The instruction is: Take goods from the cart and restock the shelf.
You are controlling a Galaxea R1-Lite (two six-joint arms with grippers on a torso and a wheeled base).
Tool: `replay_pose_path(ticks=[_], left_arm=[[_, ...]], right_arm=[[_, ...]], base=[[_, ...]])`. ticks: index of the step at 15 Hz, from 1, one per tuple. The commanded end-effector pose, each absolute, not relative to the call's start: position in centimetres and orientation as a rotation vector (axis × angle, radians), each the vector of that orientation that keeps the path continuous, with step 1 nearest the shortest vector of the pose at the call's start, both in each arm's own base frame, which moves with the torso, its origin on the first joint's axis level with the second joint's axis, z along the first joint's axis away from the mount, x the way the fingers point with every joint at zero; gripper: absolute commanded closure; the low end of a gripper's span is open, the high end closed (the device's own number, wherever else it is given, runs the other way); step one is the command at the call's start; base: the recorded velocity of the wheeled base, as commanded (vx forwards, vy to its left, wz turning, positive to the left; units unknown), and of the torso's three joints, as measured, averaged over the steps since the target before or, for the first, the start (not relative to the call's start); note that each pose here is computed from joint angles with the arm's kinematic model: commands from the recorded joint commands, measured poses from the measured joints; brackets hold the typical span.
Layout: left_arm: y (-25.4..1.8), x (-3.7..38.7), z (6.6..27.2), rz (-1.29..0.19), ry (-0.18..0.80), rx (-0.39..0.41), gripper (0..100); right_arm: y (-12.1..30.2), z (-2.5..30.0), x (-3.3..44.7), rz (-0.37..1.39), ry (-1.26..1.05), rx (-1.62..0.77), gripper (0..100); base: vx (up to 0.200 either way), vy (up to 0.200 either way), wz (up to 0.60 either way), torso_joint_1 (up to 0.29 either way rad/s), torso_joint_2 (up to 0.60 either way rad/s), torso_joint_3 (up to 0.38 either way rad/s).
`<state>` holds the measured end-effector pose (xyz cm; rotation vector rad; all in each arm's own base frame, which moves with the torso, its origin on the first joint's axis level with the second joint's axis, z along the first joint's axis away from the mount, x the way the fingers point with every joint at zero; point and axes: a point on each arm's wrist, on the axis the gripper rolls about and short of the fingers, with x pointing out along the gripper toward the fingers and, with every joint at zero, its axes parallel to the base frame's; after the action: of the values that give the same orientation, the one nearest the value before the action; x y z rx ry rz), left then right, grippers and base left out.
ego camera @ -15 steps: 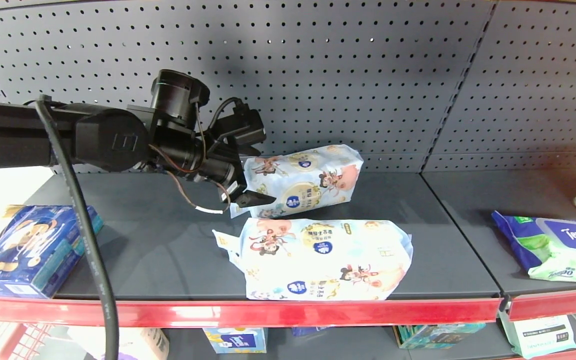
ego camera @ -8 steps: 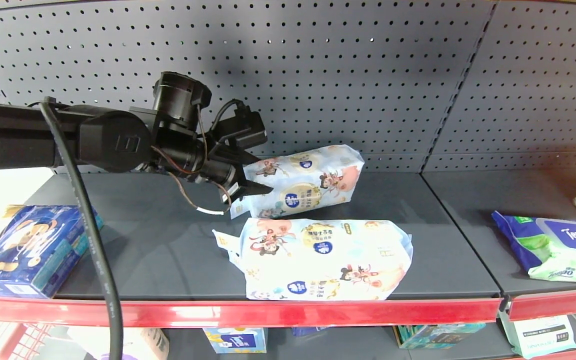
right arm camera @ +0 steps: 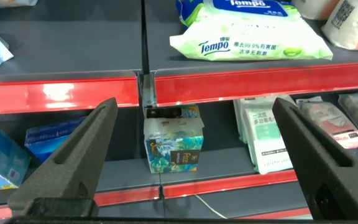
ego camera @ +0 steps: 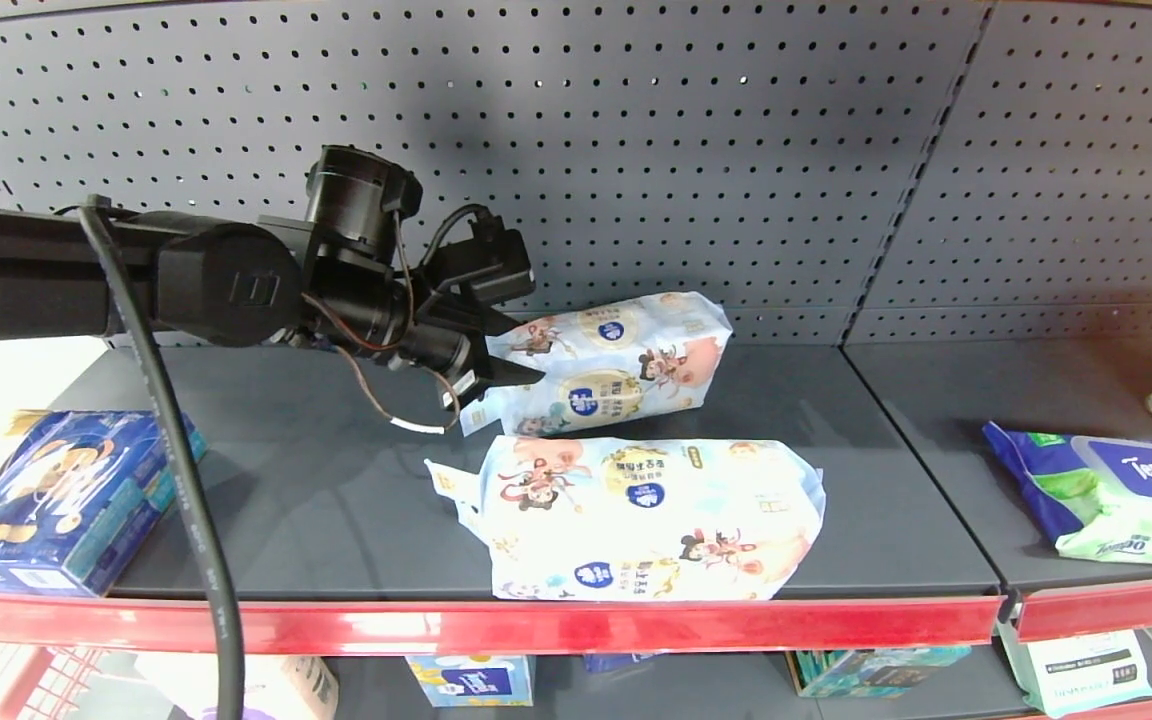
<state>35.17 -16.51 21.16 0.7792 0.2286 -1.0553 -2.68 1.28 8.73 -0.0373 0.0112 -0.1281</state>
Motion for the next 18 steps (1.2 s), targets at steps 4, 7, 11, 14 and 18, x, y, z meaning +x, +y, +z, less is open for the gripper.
replay_pose_path(ticks=[4, 7, 11, 14, 18], left_arm=[[-16.58, 35.2, 21.06, -1.083, 0.196, 0.82, 100], [-16.74, 35.32, 20.9, -1.106, 0.174, 0.84, 100], [-16.99, 35.41, 20.61, -1.175, 0.129, 0.842, 100], [-16.95, 35.43, 20.8, -1.205, 0.106, 0.82, 100], [-16.66, 35.52, 20.81, -1.224, 0.099, 0.798, 100]], right_arm=[[1.23, 8.38, -2.49, -0.127, 0.012, -0.042, 0], [1.23, 8.42, -2.5, -0.127, 0.01, -0.044, 0], [1.23, 8.48, -2.52, -0.127, 0.007, -0.045, 0], [1.25, 8.61, -2.55, -0.127, 0.003, -0.046, 0], [1.26, 8.73, -2.59, -0.127, -0.001, -0.062, 0]], base=[[0.0, 0.0, 0.0, 0.0, 0.0, 0.0], [0.0, 0.0, 0.0, 0.0, 0.0, 0.0], [0.0, 0.0, 0.0, 0.0, 0.0, 0.0], [0.0, 0.0, 0.0, 0.0, 0.0, 0.0], [0.0, 0.0, 0.0, 0.0, 0.0, 0.0]])
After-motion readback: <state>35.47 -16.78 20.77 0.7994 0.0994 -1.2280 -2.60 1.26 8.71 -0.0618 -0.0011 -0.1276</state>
